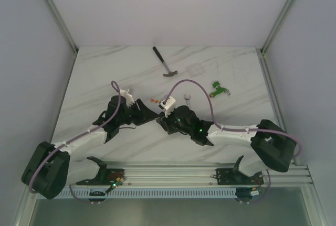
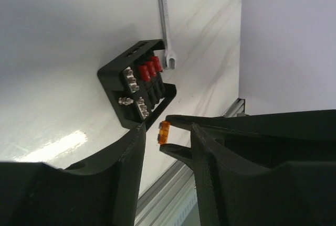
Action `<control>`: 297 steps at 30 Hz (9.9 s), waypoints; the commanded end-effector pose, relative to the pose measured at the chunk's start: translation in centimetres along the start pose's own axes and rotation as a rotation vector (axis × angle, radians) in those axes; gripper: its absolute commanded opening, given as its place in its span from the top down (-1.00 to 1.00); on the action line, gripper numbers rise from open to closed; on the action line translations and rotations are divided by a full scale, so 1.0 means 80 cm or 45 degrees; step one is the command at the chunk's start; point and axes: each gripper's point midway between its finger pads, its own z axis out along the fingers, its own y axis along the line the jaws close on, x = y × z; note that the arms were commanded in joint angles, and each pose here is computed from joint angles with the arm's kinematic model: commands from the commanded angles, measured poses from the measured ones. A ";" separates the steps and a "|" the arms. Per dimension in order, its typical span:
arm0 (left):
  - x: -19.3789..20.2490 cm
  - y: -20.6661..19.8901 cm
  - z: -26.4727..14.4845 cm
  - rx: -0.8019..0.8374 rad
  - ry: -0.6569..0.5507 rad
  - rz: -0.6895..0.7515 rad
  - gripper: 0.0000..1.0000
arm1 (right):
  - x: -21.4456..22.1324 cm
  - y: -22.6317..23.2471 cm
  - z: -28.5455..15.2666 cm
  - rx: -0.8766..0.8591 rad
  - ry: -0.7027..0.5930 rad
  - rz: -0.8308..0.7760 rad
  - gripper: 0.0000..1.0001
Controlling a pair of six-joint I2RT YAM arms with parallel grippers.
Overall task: Snap on the fuse box
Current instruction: Pick up the fuse from the center of the board, then install the fuse at the fuse box base.
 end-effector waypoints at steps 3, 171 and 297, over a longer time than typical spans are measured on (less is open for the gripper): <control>0.006 -0.018 0.010 0.095 0.016 -0.026 0.11 | -0.025 0.001 -0.009 -0.016 -0.125 0.055 0.63; -0.032 0.121 -0.041 -0.735 -0.422 0.196 -1.00 | 0.081 -0.065 -0.028 0.584 0.812 0.130 1.00; 0.004 0.066 -0.016 -0.450 -0.214 0.129 -0.90 | 0.084 -0.051 -0.053 0.416 0.793 0.229 0.38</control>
